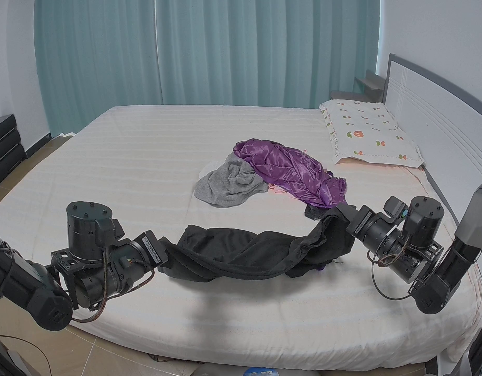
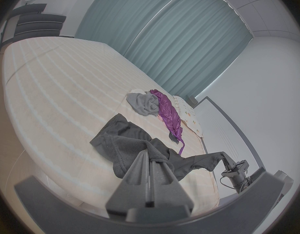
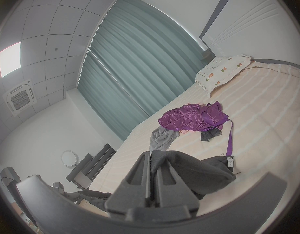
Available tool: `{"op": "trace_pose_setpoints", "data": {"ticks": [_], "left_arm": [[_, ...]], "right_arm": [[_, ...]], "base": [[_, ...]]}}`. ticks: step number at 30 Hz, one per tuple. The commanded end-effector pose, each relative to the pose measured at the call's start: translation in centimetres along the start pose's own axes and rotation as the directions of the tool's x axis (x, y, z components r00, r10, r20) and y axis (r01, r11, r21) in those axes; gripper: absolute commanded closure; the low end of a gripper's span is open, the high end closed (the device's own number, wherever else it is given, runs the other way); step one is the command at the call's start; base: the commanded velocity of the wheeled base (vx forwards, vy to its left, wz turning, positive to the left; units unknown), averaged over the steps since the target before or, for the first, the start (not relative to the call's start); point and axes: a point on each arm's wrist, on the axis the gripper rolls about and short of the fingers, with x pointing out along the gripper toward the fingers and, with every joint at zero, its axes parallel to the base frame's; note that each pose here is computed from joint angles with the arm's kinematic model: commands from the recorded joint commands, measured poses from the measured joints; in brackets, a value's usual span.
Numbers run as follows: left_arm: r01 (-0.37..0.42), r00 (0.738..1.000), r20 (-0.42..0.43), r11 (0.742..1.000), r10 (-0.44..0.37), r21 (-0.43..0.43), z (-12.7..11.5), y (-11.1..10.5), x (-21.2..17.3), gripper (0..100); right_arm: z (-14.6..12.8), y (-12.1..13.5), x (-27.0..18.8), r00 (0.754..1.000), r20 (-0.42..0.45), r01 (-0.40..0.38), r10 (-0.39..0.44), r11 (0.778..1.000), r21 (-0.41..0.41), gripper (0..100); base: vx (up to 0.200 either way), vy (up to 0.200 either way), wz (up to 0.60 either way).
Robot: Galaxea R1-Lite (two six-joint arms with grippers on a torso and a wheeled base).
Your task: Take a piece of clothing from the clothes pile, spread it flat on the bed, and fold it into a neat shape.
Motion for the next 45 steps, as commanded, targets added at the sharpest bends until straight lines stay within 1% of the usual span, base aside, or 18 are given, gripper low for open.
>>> {"op": "trace_pose_setpoints", "data": {"ticks": [1,7,11,12,18,27,45], "left_arm": [[-0.014,1.000,-0.013,1.000,0.014,0.002,-0.35,0.28,0.31,100],[-0.012,1.000,-0.008,1.000,0.012,0.001,-0.25,0.18,0.39,100],[-0.010,1.000,-0.003,1.000,0.010,-0.016,-0.16,0.08,0.47,100],[0.001,1.000,0.007,0.999,-0.001,-0.053,0.09,-0.17,0.40,100],[0.005,1.000,0.013,0.998,-0.004,-0.055,0.17,-0.25,0.35,100],[0.040,0.998,0.047,0.997,-0.037,-0.062,0.47,-0.46,0.05,100],[0.043,0.998,0.051,0.997,-0.039,-0.063,0.57,-0.49,-0.05,100]], "right_arm": [[0.22,0.13,-0.37,1.000,0.004,-0.001,0.001,1.000,0.000,100],[0.21,0.11,-0.52,1.000,0.006,-0.002,0.002,1.000,0.000,100],[0.22,0.12,-0.50,1.000,0.009,-0.005,0.005,1.000,0.000,100],[0.23,0.13,-0.48,1.000,0.013,-0.007,0.007,1.000,0.000,100],[0.45,0.27,-0.42,0.999,0.043,-0.010,0.010,1.000,0.000,100],[0.43,0.26,-0.34,0.999,0.044,-0.011,0.011,1.000,0.000,100],[0.56,0.31,-0.28,0.999,0.050,-0.014,0.014,1.000,0.000,100]], "base": [[0.000,0.000,0.00],[0.000,0.000,0.00],[0.000,0.000,0.00],[0.000,0.000,0.00],[0.000,0.200,0.00],[0.000,0.200,0.00],[0.000,0.200,0.00]]}}
